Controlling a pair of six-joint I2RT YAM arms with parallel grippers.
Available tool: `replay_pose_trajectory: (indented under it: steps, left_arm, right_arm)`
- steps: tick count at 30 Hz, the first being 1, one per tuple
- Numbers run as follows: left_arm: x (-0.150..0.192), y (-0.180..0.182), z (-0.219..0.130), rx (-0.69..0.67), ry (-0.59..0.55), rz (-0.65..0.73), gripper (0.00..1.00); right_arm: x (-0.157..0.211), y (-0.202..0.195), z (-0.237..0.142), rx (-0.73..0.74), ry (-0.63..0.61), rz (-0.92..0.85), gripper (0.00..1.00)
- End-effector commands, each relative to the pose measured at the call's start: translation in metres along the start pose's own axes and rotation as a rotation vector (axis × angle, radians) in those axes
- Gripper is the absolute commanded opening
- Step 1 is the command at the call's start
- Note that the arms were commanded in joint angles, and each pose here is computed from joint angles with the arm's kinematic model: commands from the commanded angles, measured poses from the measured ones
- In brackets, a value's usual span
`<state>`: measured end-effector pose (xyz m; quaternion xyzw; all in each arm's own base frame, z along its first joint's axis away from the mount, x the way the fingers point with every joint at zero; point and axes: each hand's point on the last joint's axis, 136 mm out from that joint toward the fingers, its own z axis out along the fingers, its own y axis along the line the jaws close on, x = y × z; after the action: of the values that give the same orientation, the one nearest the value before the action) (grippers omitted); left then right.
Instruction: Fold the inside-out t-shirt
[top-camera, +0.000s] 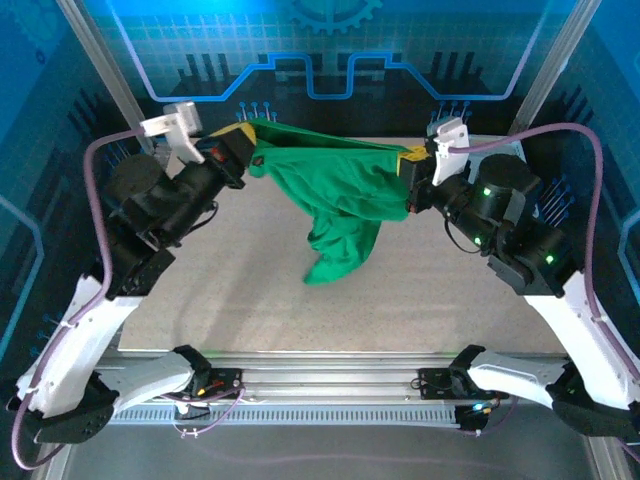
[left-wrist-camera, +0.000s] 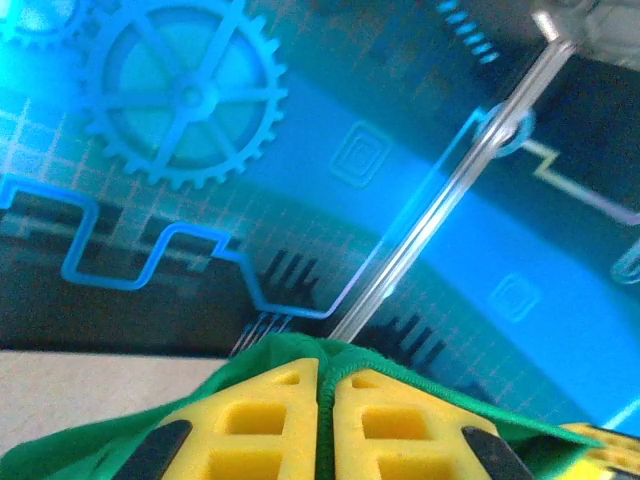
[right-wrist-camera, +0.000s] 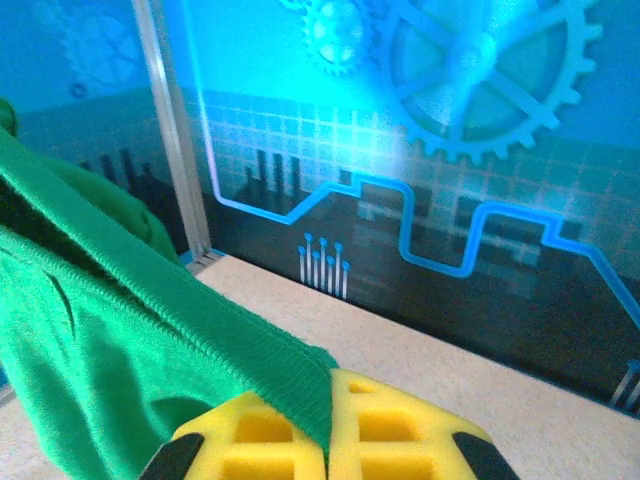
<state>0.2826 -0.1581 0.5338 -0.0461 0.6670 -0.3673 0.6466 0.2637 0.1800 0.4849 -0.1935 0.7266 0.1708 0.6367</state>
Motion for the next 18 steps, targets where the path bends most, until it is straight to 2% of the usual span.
replay_pose_trajectory:
  steps: [1, 9, 12, 15, 18]
  left_arm:
    - [0.082, 0.074, 0.039, -0.265, 0.191, 0.032, 0.0]
    - [0.239, 0.178, 0.062, -0.549, 0.608, 0.039, 0.0]
    - [0.274, 0.199, 0.062, -0.589, 0.719, 0.009, 0.0]
    - [0.289, 0.21, 0.061, -0.599, 0.743, -0.006, 0.0]
    - [0.294, 0.217, 0.06, -0.6, 0.746, -0.016, 0.0]
  right_arm:
    - [0.073, -0.017, 0.036, 0.083, 0.224, -0.027, 0.0]
    - [0.243, -0.027, 0.116, 0.091, 0.6, 0.128, 0.01]
    - [0.282, -0.033, 0.128, 0.117, 0.713, 0.156, 0.28]
    - [0.291, -0.032, 0.123, 0.116, 0.728, 0.157, 0.56]
    - [0.297, -0.017, 0.114, 0.037, 0.705, 0.171, 0.69]
